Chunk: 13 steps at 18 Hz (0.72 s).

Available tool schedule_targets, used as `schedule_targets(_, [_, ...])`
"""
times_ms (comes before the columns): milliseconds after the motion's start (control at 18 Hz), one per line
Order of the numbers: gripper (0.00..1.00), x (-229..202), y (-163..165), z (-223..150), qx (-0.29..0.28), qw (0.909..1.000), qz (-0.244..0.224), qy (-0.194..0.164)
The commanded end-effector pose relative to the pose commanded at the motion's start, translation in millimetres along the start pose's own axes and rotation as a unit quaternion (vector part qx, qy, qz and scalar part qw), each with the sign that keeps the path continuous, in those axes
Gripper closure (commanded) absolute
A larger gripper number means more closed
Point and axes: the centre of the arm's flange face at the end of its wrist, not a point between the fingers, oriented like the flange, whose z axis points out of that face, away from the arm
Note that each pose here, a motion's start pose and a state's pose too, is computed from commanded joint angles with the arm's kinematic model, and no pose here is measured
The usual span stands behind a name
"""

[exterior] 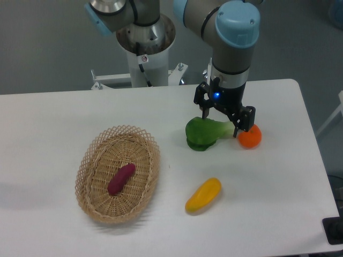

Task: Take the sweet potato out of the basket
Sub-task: 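Move the open gripper from beside the bok choy toward the basket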

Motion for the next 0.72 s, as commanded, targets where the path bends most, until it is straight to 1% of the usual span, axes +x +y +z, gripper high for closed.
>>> schedule_targets(333, [0.00, 3.5, -1.7, 1.4, 0.000, 1.0000, -0.003, 0.003])
schedule_targets(611, [0.00, 13.4, -11.6, 3.7, 0.006, 0.9986, -0.051, 0.009])
schedule_targets(722, [0.00, 26.4, -27.7, 8.4, 0.006, 0.9981, -0.060, 0.015])
